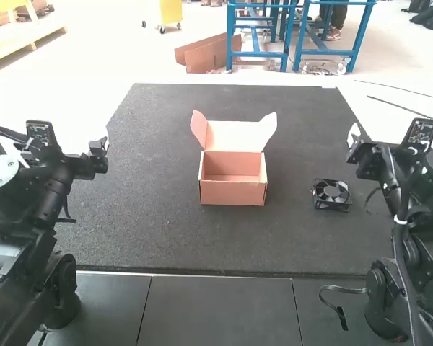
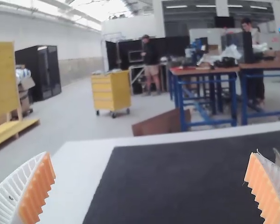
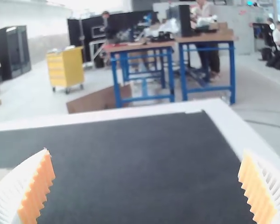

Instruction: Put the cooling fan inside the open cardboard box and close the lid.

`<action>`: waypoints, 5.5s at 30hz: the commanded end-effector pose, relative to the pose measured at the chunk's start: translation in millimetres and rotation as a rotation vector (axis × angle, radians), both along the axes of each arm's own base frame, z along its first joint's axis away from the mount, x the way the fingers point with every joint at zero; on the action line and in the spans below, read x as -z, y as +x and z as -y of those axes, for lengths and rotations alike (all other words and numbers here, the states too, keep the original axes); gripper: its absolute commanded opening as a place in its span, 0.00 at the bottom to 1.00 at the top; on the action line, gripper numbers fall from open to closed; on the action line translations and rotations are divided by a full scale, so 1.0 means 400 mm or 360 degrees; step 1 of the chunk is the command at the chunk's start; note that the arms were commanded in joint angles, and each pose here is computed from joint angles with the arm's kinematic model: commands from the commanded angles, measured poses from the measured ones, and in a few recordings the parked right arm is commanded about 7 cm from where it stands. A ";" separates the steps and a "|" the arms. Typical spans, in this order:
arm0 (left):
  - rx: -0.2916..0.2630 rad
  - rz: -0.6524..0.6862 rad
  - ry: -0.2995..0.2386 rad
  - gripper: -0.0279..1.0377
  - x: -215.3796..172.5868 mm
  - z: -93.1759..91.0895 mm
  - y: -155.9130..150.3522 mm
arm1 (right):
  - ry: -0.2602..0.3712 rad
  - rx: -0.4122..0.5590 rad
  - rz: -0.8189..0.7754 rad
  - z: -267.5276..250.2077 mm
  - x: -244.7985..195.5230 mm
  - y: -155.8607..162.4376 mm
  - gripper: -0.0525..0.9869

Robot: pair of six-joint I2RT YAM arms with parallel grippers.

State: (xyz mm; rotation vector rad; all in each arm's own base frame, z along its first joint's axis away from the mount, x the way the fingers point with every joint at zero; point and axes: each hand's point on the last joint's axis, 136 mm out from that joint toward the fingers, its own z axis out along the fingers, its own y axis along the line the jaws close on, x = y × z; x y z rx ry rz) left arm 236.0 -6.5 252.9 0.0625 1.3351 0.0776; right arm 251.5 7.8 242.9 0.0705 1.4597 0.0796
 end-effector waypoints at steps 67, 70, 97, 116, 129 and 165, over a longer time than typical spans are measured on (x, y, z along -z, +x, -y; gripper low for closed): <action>0.0584 -0.1280 0.0059 0.94 0.042 0.292 0.097 | -0.0159 0.0033 -0.1918 0.071 0.289 0.091 0.92; 0.0583 -0.1279 0.0064 0.94 0.048 0.292 0.099 | -0.0167 0.0061 -0.1955 0.106 0.311 0.093 0.92; 0.0558 -0.1256 0.0078 0.94 0.045 0.284 0.102 | -0.0090 0.0108 -0.2154 0.156 0.489 0.147 0.92; 0.0559 -0.1260 0.0086 0.94 0.049 0.284 0.101 | -0.0076 0.0169 -0.2180 0.174 0.546 0.186 0.92; 0.0565 -0.1247 0.0101 0.94 0.045 0.285 0.102 | -0.0085 0.0187 -0.2226 0.181 0.582 0.189 0.92; 0.0567 -0.1281 0.0149 0.94 0.054 0.278 0.087 | 0.0257 0.0038 -0.2043 0.102 0.486 0.209 0.03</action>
